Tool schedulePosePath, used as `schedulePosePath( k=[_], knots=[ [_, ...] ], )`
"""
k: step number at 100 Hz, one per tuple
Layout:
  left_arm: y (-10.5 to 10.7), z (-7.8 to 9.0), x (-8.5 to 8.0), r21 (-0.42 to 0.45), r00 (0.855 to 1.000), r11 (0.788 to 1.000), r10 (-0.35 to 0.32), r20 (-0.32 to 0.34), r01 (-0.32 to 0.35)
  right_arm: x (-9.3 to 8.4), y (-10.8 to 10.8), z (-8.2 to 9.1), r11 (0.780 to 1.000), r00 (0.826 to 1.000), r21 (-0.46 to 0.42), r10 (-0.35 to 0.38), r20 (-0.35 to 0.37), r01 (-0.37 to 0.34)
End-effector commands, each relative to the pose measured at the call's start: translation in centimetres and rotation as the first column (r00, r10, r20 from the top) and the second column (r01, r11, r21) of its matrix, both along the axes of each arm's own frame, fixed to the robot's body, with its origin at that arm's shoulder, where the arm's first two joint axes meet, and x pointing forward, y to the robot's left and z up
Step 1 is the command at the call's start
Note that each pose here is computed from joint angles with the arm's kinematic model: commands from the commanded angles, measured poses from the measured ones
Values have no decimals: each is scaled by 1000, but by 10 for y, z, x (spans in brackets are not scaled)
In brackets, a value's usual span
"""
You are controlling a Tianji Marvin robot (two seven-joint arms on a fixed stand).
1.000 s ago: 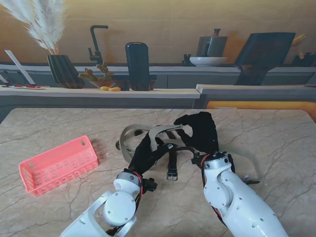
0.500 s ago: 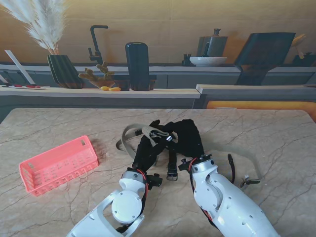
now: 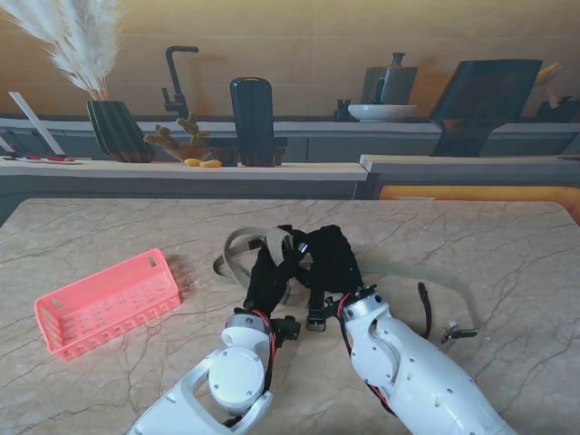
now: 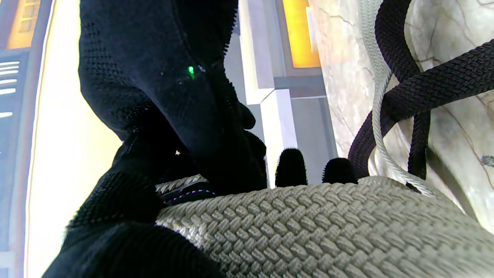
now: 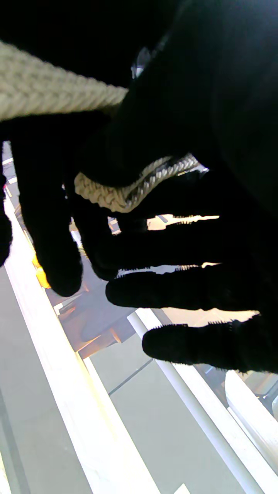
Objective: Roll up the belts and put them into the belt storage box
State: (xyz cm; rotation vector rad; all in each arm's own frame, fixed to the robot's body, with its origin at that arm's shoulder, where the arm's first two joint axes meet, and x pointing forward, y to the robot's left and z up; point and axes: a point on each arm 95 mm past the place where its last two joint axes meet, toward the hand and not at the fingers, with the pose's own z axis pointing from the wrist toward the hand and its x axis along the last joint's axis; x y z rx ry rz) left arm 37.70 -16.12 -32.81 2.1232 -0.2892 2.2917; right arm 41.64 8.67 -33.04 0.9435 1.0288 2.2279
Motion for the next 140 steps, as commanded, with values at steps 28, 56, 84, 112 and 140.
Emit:
schedulePosePath(
  k=[28,56,84,112,140],
  knots=[
    [2,4,-3,-134,991,991,-18,-130,0,-20,-15,7,992,999,-112,53,5,-52],
    [5,4,-3,-202,979,979,-65,-191,25,-31,-39,12,994,997,-106,18,-71,-25],
    [5,5,-3,-249,974,968,-81,-212,26,-36,-46,10,982,972,-137,97,-212,-128],
    [6,5,-3,-261,974,964,-104,-201,49,-33,-39,7,974,947,-118,152,-282,-191],
    [12,2,-3,-285,955,953,-177,-239,106,-33,-55,15,989,972,-115,70,-224,-98]
  ],
)
